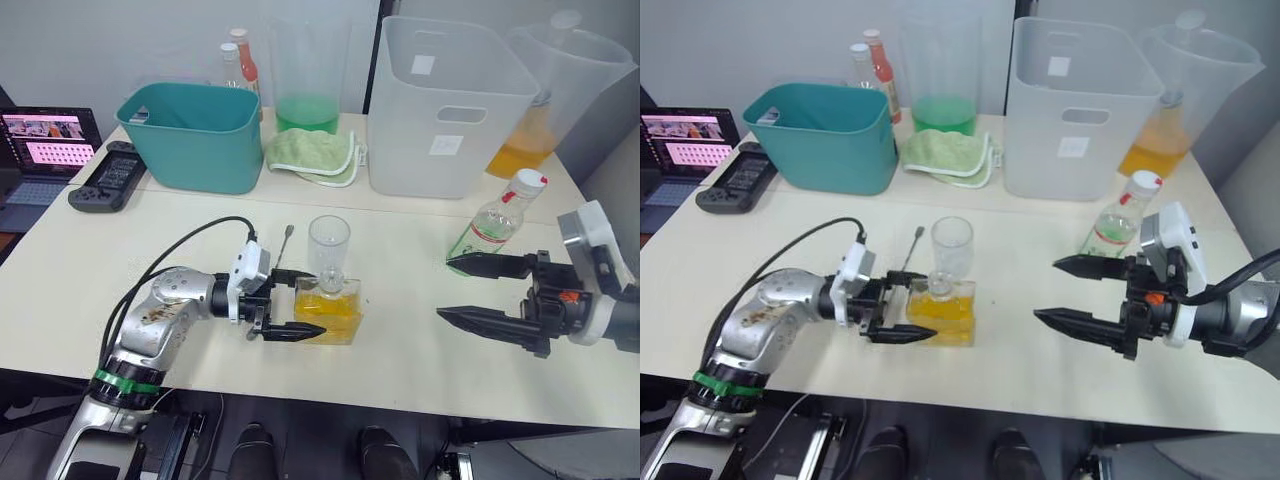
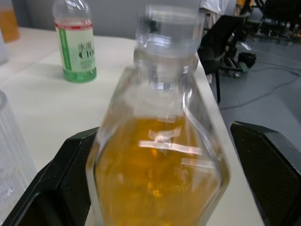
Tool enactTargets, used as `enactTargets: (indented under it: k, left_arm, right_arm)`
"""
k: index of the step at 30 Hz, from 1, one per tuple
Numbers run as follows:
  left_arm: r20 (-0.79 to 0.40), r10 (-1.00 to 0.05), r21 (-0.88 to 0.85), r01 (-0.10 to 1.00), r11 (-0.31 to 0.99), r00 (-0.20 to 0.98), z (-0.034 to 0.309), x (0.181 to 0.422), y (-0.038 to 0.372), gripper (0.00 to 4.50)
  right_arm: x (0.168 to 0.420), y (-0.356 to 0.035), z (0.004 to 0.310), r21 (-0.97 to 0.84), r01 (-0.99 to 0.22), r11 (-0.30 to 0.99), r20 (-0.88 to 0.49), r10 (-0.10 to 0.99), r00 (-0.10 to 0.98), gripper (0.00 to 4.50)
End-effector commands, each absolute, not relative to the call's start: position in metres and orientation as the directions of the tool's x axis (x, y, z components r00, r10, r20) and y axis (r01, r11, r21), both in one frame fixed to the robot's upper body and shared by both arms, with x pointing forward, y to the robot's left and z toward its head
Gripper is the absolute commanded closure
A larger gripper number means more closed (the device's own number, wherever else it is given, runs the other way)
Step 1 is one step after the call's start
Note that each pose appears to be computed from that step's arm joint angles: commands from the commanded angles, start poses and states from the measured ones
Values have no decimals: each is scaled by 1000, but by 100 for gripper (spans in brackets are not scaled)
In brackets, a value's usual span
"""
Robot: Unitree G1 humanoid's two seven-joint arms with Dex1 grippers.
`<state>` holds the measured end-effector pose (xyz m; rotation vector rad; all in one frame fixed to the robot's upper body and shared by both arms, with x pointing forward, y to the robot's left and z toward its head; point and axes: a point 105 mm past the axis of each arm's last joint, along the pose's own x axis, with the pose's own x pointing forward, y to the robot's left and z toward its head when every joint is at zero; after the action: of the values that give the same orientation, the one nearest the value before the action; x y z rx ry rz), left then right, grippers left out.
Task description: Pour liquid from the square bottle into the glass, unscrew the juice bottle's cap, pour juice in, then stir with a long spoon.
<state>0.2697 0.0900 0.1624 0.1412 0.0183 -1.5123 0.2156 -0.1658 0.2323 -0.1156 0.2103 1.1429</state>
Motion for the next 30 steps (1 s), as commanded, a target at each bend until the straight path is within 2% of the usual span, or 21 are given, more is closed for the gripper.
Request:
enactTargets:
  k: [1, 10, 16, 22, 30]
  left_arm:
    - [-82, -994, 127, 990, 67, 78, 172, 262, 80, 1]
    - [-91, -987, 190, 975, 113, 132, 168, 264, 69, 1]
    - [-96, -988, 223, 970, 97, 121, 165, 267, 66, 1]
    - [-83, -991, 245, 966, 84, 108, 166, 267, 64, 169]
    - [-85, -990, 271, 959, 86, 113, 165, 270, 63, 171]
  right_arm:
    - [217, -161, 239, -38, -919, 393, -202, 897, 392, 0]
    - [220, -160, 236, -42, -918, 395, -201, 897, 395, 0]
    - [222, -159, 236, -49, -917, 395, -196, 897, 397, 0]
    - [223, -146, 235, -64, -927, 370, -183, 909, 376, 0]
    - [232, -96, 236, -132, -951, 278, -149, 943, 297, 0]
